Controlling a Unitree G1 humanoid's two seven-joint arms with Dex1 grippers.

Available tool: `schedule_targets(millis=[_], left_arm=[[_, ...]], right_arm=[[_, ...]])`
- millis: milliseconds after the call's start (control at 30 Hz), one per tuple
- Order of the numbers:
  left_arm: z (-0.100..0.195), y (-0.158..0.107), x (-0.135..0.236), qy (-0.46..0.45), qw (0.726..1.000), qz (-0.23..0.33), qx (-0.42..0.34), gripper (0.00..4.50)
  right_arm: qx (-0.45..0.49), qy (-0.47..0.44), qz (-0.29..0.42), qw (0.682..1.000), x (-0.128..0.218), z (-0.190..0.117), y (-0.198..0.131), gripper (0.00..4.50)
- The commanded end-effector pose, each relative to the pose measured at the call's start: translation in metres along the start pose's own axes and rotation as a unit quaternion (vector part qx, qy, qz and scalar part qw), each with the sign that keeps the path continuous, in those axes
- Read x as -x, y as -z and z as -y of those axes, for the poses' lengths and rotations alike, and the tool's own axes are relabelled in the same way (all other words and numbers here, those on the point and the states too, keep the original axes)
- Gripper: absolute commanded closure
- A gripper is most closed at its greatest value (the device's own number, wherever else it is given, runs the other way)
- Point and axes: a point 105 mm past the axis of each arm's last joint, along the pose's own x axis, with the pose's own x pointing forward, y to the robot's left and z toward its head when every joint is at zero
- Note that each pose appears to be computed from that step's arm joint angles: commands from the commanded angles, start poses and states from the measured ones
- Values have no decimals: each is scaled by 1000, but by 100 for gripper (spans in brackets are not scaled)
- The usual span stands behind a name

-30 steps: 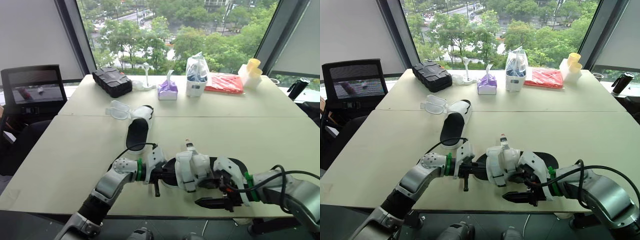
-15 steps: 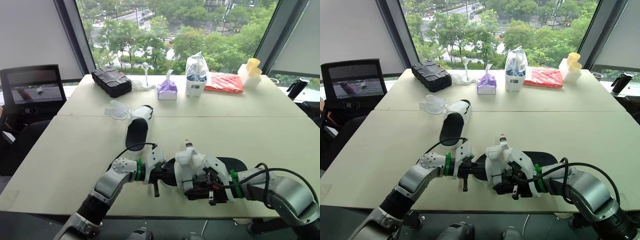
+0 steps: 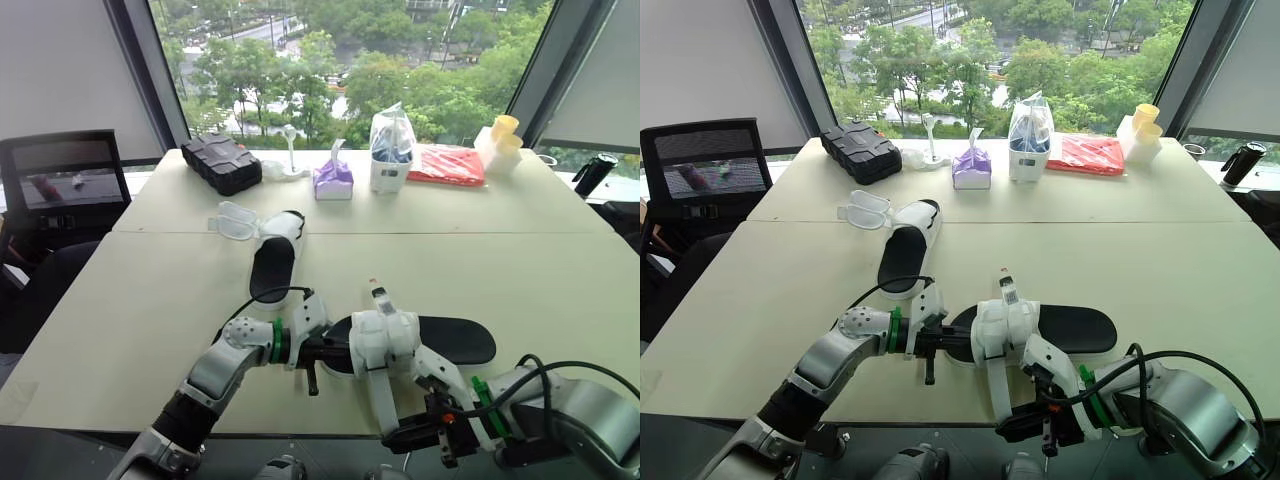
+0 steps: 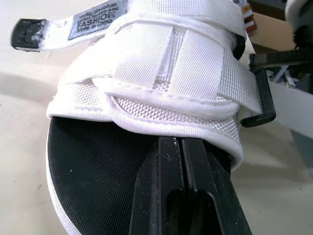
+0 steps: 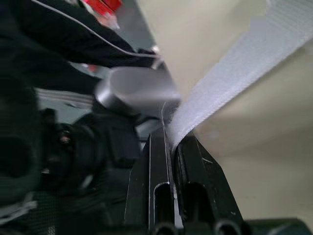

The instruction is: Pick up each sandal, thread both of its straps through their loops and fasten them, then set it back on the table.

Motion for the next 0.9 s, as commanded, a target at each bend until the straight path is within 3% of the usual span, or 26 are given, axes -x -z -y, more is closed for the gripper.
schedule_targets(millis=[33, 233, 533, 633, 900], left_arm=[[7, 23, 3, 3, 999, -38, 34, 450], [11, 25, 6, 7, 998, -47, 37, 450], [9, 26, 6, 10, 998, -53, 36, 450], [7, 25, 5, 9, 998, -52, 32, 450], [4, 24, 4, -1, 998, -49, 29, 450]], right_arm=[[-8, -55, -8, 998, -4, -19, 4, 443], [12, -52, -1, 999, -1, -19, -4, 443], [78, -25, 105, 991, 41, -11, -82, 443], [92, -7, 130, 987, 46, 5, -111, 443], [73, 61, 91, 991, 28, 58, -102, 443]])
